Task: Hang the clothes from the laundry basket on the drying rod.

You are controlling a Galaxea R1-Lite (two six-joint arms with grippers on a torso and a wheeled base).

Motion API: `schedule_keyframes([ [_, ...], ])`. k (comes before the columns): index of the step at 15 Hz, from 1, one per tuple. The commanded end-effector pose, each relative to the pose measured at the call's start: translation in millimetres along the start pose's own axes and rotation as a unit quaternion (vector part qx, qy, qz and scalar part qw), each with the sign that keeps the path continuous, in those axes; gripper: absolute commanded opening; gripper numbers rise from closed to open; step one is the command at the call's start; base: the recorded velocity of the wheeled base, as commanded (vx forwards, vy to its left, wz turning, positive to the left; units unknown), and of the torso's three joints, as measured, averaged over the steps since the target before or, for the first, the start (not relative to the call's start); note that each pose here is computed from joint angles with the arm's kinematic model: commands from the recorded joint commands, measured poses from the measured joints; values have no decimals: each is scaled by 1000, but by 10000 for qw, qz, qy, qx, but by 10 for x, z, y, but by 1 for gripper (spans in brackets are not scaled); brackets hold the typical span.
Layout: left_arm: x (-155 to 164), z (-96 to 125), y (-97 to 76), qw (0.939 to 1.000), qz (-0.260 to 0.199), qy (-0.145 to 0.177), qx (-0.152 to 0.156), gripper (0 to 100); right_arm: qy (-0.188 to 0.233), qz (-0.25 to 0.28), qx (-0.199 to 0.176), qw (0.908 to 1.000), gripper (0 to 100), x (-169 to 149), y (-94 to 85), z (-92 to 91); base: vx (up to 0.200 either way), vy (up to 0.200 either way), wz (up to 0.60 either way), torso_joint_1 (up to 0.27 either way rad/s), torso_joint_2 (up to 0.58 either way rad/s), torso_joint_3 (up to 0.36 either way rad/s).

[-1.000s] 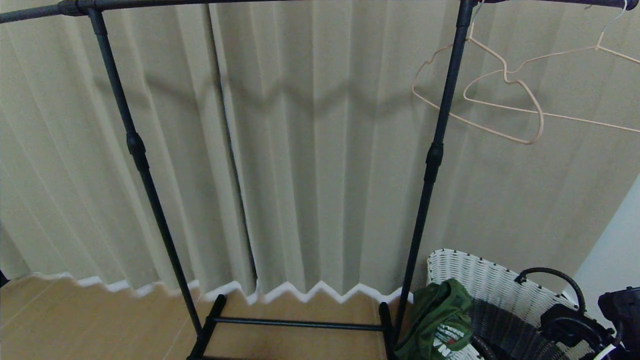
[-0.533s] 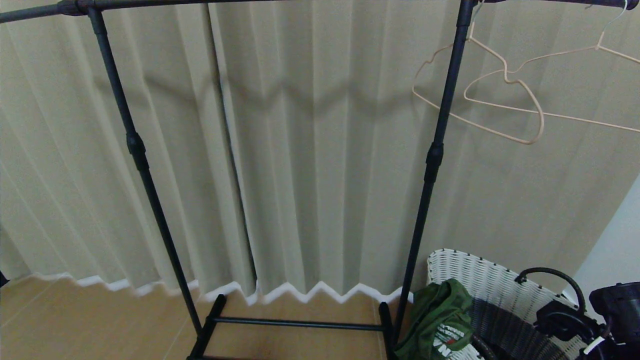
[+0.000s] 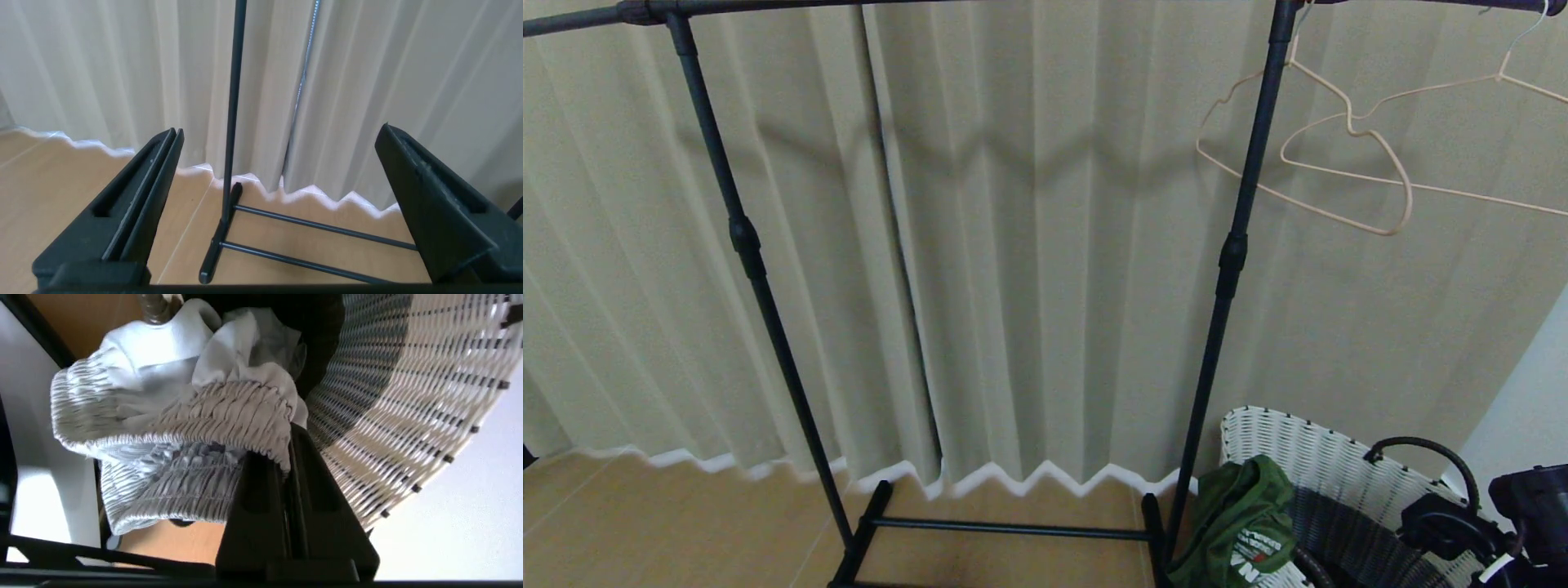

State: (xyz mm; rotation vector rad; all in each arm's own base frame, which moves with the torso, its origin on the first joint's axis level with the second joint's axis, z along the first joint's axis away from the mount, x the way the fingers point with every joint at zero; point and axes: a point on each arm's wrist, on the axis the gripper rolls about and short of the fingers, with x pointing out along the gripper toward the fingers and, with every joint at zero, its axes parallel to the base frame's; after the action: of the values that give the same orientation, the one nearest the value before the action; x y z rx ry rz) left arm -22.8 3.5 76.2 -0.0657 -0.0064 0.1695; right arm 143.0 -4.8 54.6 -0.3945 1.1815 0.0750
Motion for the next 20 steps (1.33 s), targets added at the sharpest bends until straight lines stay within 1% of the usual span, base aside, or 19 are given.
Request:
schedule_keyframes([
  [1, 0, 1, 0, 10000, 3, -4, -2, 100, -560, -170, 116, 9982, 0, -199, 6, -93, 0, 0, 0, 0, 0, 0],
  [2, 0, 1, 0, 10000, 3, -4, 6, 100, -760, -220, 143, 9968, 0, -258, 2, -102, 0, 0, 0, 0, 0, 0],
  [3, 0, 1, 0, 10000, -4, -3, 6, 100, -1062, -321, 216, 9936, 0, -349, -5, -122, 0, 0, 0, 0, 0, 0],
  [4, 0, 1, 0, 10000, -4, -3, -2, 100, -1629, -501, 324, 9848, 0, -523, -18, -156, 0, 0, 0, 0, 0, 0],
  [5, 0, 1, 0, 10000, -4, -3, -2, 100, -2025, -574, 362, 9769, 0, -632, -28, -164, 0, 0, 0, 0, 0, 0],
  [6, 0, 1, 0, 10000, 3, -4, -2, 100, -2206, -601, 376, 9728, 0, -686, -35, -163, 0, 0, 0, 0, 0, 0],
  [7, 0, 1, 0, 10000, -4, -3, -2, 100, -2835, -667, 443, 9556, 0, -883, -63, -149, 0, 0, 0, 0, 0, 0],
  [8, 0, 1, 0, 10000, -4, -3, 6, 100, -3185, -681, 513, 9441, 0, -1000, -82, -137, 0, 0, 0, 0, 0, 0],
  [9, 1, 1, -1, 10000, -4, 4, 15, 100, -3419, -710, 547, 9355, 0, -1088, -93, -137, 0, 0, 0, 0, 0, 0],
  [11, 0, 1, 0, 10000, -4, -3, 6, 100, -3672, -804, 570, 9249, 0, -1177, -92, -176, 0, 0, 0, 0, 0, 0],
  [12, 1, 1, -1, 10000, -4, 4, 7, 100, -3723, -830, 578, 9226, 0, -1194, -87, -197, -200, 0, 0, 7, 2, 2],
  [18, 0, 1, 0, 10000, 3, -4, 6, 100, -3803, -838, 576, 9192, 0, -1210, -73, -239, -200, 0, 0, 2, 2, 3],
  [20, 0, 1, 0, 10000, -4, -3, 6, 100, -3797, -835, 575, 9195, 0, -1208, -73, -237, 0, 0, 0, 0, 0, 0],
])
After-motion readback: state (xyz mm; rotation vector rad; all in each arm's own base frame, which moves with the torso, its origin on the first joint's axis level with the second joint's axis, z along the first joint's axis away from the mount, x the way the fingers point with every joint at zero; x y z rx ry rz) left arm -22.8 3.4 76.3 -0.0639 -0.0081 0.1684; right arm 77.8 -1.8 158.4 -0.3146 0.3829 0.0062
